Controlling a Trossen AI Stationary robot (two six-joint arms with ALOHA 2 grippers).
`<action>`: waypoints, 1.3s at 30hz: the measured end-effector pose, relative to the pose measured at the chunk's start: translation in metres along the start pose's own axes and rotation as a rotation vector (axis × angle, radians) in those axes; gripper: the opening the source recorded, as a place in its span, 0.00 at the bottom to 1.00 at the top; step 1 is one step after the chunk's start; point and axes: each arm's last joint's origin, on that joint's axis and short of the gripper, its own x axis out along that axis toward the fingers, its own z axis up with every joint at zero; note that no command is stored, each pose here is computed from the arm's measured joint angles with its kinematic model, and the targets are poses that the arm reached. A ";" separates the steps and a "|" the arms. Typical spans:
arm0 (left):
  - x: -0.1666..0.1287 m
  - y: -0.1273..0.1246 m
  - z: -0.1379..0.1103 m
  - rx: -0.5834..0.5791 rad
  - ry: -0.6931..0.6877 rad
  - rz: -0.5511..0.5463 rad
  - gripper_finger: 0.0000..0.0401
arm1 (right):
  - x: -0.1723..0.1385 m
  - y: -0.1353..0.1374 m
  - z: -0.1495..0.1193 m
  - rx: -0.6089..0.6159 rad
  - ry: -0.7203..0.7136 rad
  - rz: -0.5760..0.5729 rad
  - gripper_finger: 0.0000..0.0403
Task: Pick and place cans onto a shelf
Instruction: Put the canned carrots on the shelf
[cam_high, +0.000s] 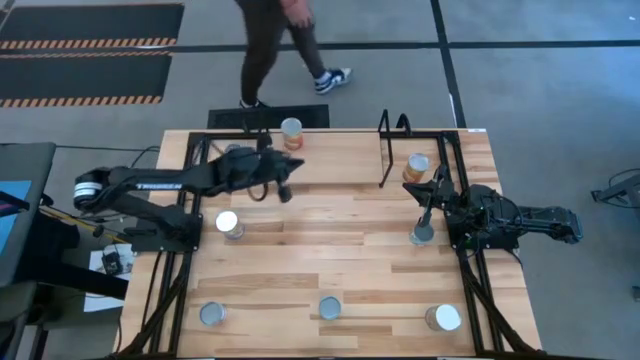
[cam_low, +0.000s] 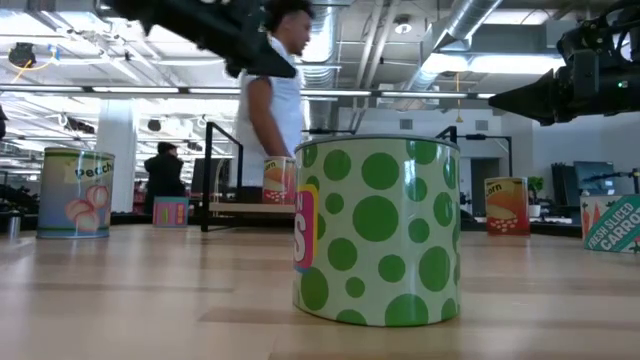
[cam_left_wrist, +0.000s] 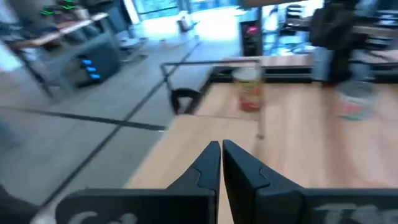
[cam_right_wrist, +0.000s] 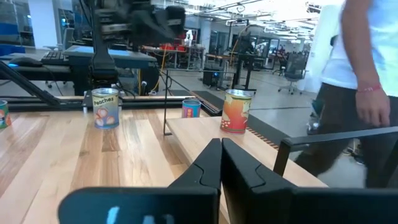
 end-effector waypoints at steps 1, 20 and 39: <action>-0.005 -0.002 -0.002 -0.010 -0.025 -0.029 0.02 | 0.000 0.000 0.000 0.000 0.000 0.001 0.07; -0.077 -0.004 -0.045 -0.033 -0.315 -0.212 0.02 | 0.000 0.000 0.000 0.000 -0.001 0.000 0.07; -0.090 -0.006 -0.068 -0.039 -0.329 -0.267 0.02 | 0.000 0.000 0.001 0.005 -0.016 0.003 0.07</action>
